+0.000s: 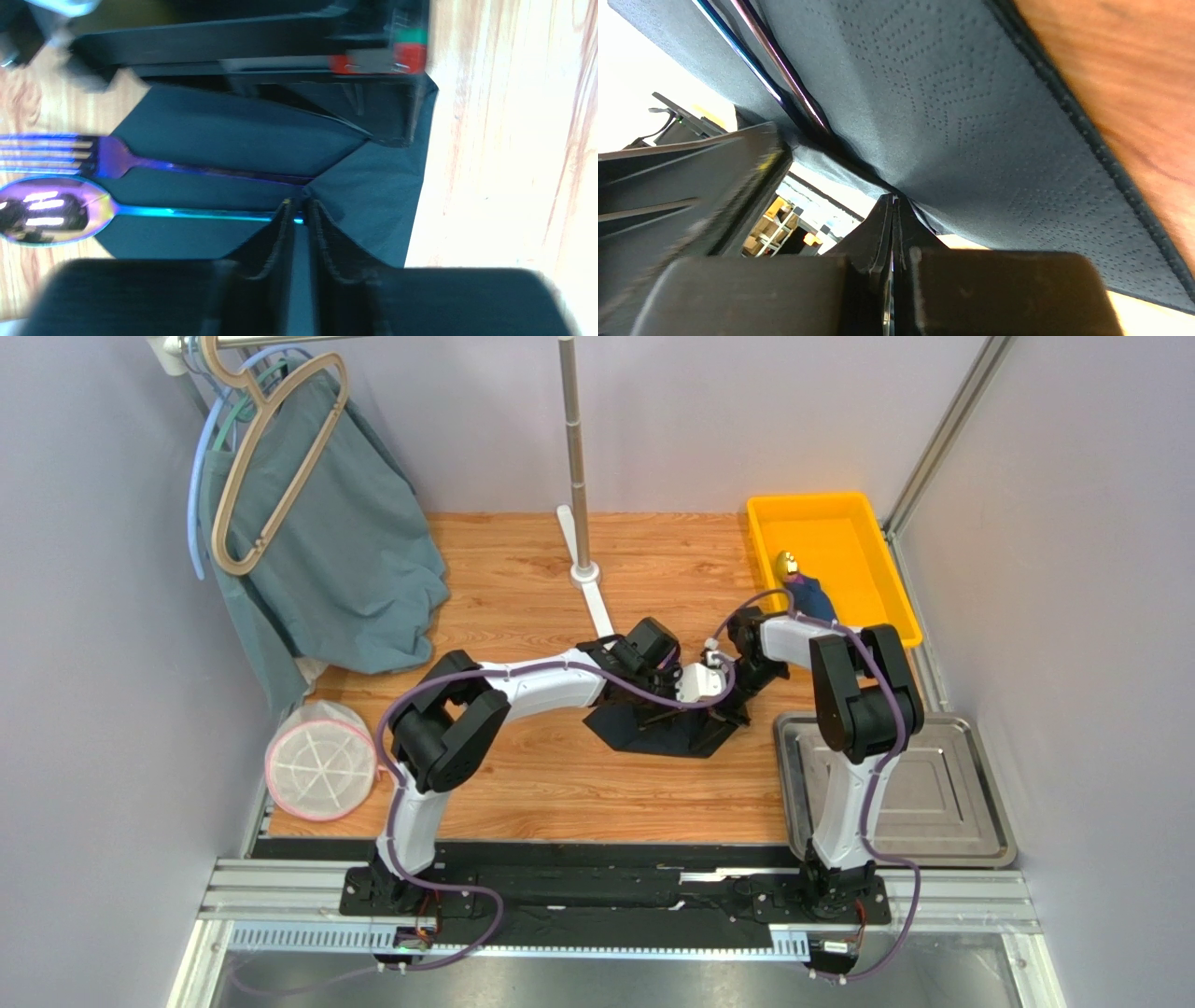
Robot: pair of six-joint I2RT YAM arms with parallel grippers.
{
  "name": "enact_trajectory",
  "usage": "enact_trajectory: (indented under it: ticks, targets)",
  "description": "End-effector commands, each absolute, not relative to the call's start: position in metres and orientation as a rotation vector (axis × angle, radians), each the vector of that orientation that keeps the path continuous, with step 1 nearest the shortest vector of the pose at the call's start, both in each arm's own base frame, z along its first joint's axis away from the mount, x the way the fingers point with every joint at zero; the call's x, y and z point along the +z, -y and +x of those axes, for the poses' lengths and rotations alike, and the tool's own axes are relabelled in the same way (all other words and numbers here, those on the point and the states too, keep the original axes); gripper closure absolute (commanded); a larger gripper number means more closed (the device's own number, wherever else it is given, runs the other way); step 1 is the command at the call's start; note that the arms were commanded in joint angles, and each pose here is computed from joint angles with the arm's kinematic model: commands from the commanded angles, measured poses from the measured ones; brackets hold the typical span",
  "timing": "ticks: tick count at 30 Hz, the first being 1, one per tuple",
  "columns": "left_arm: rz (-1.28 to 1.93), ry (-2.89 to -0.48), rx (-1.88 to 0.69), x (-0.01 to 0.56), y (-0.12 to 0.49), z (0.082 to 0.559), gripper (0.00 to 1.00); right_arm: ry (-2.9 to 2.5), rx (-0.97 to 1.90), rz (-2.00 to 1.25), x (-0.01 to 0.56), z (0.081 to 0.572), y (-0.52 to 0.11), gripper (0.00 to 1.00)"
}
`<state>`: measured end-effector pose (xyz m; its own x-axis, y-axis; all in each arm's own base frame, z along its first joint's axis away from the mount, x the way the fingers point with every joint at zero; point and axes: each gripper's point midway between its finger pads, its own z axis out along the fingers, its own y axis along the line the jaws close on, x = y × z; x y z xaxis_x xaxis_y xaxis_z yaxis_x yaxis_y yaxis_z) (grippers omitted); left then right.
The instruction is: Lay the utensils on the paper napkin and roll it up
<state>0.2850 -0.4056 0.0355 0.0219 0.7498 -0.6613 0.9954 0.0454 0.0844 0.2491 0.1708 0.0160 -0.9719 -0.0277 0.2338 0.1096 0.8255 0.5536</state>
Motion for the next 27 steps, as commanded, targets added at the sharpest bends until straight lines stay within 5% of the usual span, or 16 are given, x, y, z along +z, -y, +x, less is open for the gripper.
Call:
enact_trajectory:
  ticks: [1, 10, 17, 27]
  targets:
    - [1.571, -1.879, -0.699, 0.076, 0.402, 0.299, 0.73, 2.841, -0.758, -0.047, 0.0, 0.256, -0.162, 1.0]
    - [1.063, -2.208, -1.294, 0.13, 0.375, 0.253, 0.66, 2.877, -0.721, -0.008, -0.006, 0.259, -0.156, 1.0]
    - [0.692, -2.445, -1.591, 0.109, 0.389, 0.233, 0.68, 2.889, -0.732, 0.006, -0.005, 0.263, -0.157, 1.0]
    - [0.535, -2.586, -1.657, 0.07, 0.398, 0.239, 0.87, 2.891, -0.725, 0.015, -0.007, 0.264, -0.156, 1.0]
